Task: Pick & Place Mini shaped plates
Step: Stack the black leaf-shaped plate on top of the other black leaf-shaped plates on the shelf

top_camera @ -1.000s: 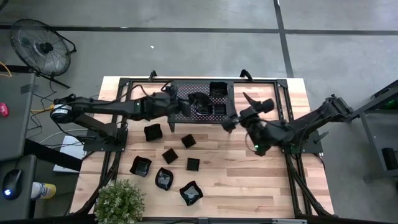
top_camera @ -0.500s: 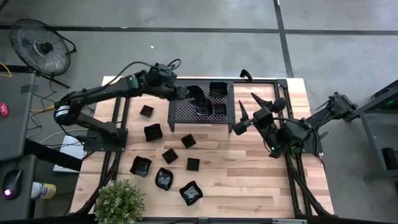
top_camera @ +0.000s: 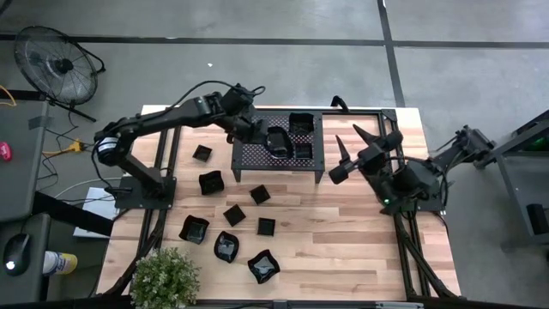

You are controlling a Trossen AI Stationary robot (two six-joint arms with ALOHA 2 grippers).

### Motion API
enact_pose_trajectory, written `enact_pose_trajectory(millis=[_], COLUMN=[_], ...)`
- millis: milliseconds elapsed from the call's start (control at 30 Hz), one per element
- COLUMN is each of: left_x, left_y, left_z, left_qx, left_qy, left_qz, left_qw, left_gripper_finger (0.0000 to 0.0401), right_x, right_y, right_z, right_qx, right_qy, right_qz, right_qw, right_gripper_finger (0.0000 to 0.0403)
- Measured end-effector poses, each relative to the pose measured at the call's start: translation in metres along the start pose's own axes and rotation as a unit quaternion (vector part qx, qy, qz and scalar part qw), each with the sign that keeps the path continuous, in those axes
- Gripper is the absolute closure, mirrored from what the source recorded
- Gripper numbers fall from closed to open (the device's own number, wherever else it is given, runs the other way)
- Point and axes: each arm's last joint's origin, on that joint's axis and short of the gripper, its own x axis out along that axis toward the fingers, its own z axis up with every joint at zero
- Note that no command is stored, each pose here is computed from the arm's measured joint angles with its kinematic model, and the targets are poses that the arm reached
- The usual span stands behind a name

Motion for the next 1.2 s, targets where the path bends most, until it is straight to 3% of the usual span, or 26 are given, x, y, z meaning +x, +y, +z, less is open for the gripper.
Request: enact_pose_trajectory(millis=[333, 633, 1200], left_x=[-0.001, 0.002, 0.016], left_y=[0.001, 0.006, 0.006], left_z=[0.000, -0.001, 0.003], left_qx=[-0.089, -0.149, -0.145], left_qy=[-0.010, -0.002, 0.028], left_qz=[0.012, 0.039, 0.017], left_qw=[0.996, 0.988, 0.989], left_gripper_finger=[0.0401, 0.0401, 0.0401], right_x=[-0.013, -0.020, -0.034], right_y=[-0.018, -0.015, -0.015], right_z=[0.007, 0.005, 0.005], right_qx=[0.024, 0.001, 0.002], right_qy=[-0.005, -0.009, -0.016], right_qz=[0.028, 0.045, 0.075], right_qw=[0.999, 0.999, 0.997], right_gripper_finger=[0.0178, 0.0175, 0.0174])
